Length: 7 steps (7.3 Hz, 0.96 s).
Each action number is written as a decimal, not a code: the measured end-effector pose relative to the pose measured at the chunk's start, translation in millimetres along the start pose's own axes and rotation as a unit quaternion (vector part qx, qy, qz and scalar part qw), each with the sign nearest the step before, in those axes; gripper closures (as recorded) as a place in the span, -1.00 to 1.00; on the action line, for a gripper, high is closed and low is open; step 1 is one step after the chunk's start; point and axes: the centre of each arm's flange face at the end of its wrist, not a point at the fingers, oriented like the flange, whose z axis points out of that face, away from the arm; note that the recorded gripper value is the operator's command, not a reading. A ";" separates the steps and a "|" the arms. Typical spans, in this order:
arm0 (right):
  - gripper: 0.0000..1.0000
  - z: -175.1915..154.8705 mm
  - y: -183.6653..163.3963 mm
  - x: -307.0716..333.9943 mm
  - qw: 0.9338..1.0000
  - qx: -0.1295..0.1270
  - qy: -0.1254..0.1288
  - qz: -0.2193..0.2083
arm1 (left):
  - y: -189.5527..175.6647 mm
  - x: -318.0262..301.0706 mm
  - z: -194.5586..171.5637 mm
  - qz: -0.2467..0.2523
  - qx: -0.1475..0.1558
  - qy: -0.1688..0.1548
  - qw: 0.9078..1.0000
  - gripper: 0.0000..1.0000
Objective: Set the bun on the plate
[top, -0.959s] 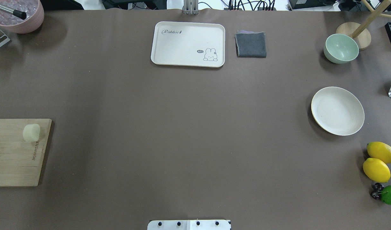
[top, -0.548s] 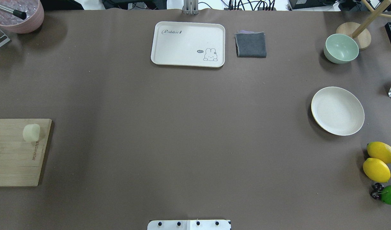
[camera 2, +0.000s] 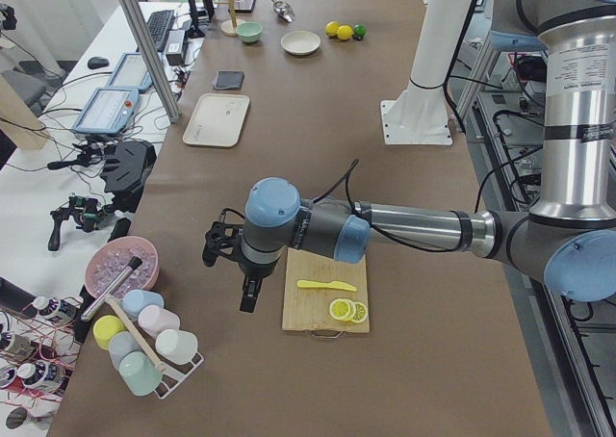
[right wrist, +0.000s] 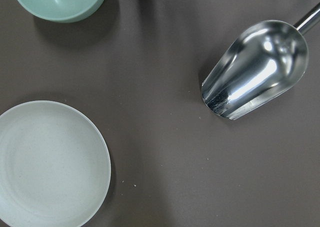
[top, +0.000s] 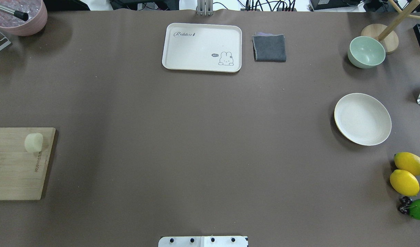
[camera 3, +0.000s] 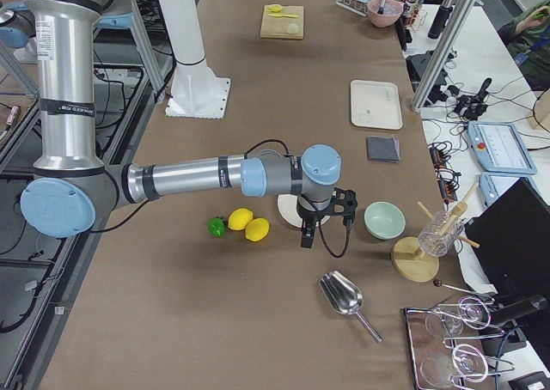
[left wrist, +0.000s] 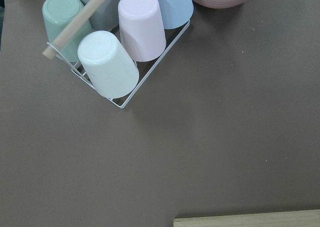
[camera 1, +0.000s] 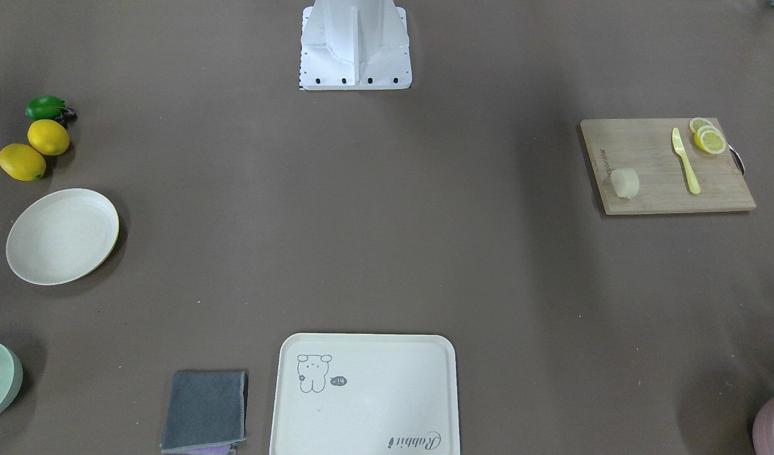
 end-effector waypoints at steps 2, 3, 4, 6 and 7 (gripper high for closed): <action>-1.00 -3.2 -2.5 -4.3 1.000 0.004 -0.001 -0.003 | 6.1 -0.9 2.7 -0.003 -0.003 0.008 1.000 -0.96; -1.00 -5.0 -4.1 -7.0 1.000 0.005 -0.002 -0.003 | 4.8 1.5 0.2 0.004 0.004 0.010 1.000 -0.95; -1.00 -6.1 -4.8 -8.8 1.000 0.006 -0.003 -0.004 | 3.5 2.1 -1.2 0.012 0.013 0.010 1.000 -0.95; -1.00 -7.7 -5.4 -11.3 1.000 0.007 -0.006 -0.007 | 3.1 -1.6 2.7 0.015 0.019 0.008 1.000 -0.95; -1.00 -8.3 -6.9 -14.6 1.000 0.008 -0.008 -0.011 | 2.7 -1.0 2.2 0.018 0.021 0.009 1.000 -0.95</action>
